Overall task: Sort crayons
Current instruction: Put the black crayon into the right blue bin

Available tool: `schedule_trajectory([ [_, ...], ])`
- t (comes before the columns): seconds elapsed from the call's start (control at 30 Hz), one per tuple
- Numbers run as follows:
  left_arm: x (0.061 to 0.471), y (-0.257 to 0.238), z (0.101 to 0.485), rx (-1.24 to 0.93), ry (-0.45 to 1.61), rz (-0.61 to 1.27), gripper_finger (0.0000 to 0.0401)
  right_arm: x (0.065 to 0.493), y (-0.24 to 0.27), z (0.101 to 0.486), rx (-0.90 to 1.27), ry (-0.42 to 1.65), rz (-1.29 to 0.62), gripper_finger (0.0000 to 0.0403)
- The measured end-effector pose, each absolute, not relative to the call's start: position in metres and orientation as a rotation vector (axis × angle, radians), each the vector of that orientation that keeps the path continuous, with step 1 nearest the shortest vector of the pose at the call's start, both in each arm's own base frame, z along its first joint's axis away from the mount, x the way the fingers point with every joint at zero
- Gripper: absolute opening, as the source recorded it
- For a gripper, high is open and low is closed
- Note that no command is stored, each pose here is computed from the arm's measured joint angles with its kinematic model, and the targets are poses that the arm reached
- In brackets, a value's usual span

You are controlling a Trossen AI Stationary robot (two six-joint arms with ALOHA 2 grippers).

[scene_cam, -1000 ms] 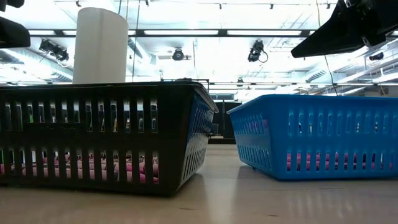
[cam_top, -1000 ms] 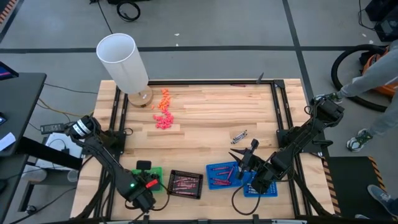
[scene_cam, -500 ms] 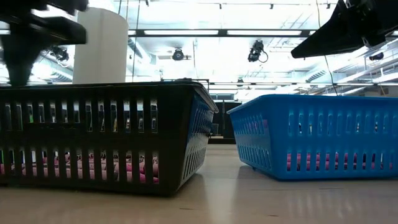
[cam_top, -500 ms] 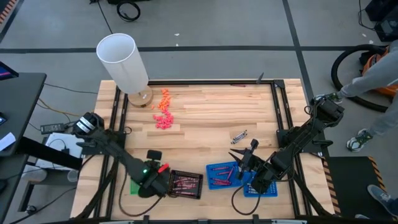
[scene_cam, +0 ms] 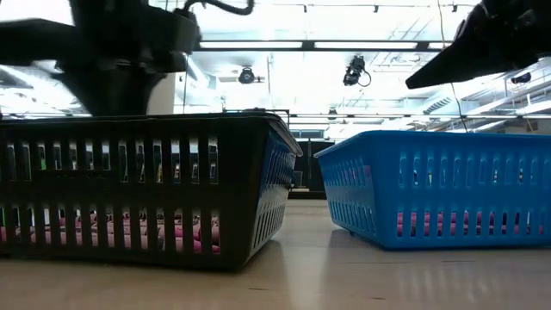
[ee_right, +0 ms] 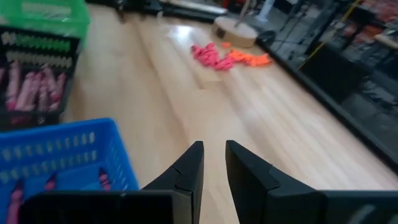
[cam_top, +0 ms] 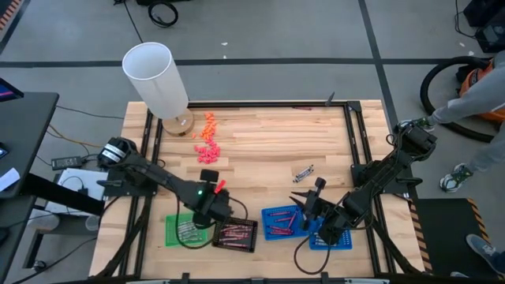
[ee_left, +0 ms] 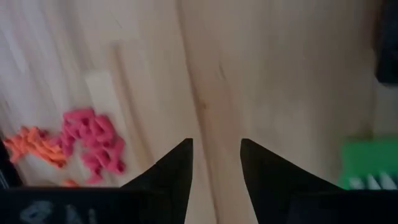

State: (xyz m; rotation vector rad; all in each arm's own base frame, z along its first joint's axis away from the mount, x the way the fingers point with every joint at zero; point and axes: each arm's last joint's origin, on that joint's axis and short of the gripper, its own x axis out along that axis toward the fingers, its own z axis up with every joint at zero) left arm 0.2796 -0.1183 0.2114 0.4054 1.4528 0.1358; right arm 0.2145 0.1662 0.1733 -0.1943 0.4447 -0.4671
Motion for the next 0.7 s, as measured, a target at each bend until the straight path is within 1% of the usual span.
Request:
schedule_trajectory([
  [0.1, 0.286, -0.11, 0.212, 0.397, 1.428, 0.155, 0.0144, 0.215, 0.167, 0.172, -0.169, 0.481, -0.424, 0.0077],
  [0.2, 0.296, -0.103, 0.212, 0.34, 1.367, 0.179, 0.0144, 0.216, 0.165, 0.171, -0.126, 0.492, -0.429, 0.0077],
  [0.3, 0.305, -0.097, 0.213, 0.327, 1.309, 0.169, 0.0144, 0.221, 0.155, 0.167, -0.091, 0.586, -0.41, 0.0077],
  [0.47, 0.318, -0.1, 0.216, 0.434, 1.176, 0.127, 0.0144, 0.228, 0.129, 0.158, -0.02, 0.795, -0.415, 0.0077],
  [0.7, 0.328, -0.104, 0.217, 0.519, 1.058, 0.082, 0.0144, 0.228, 0.106, 0.165, 0.001, 0.903, -0.417, 0.0077],
])
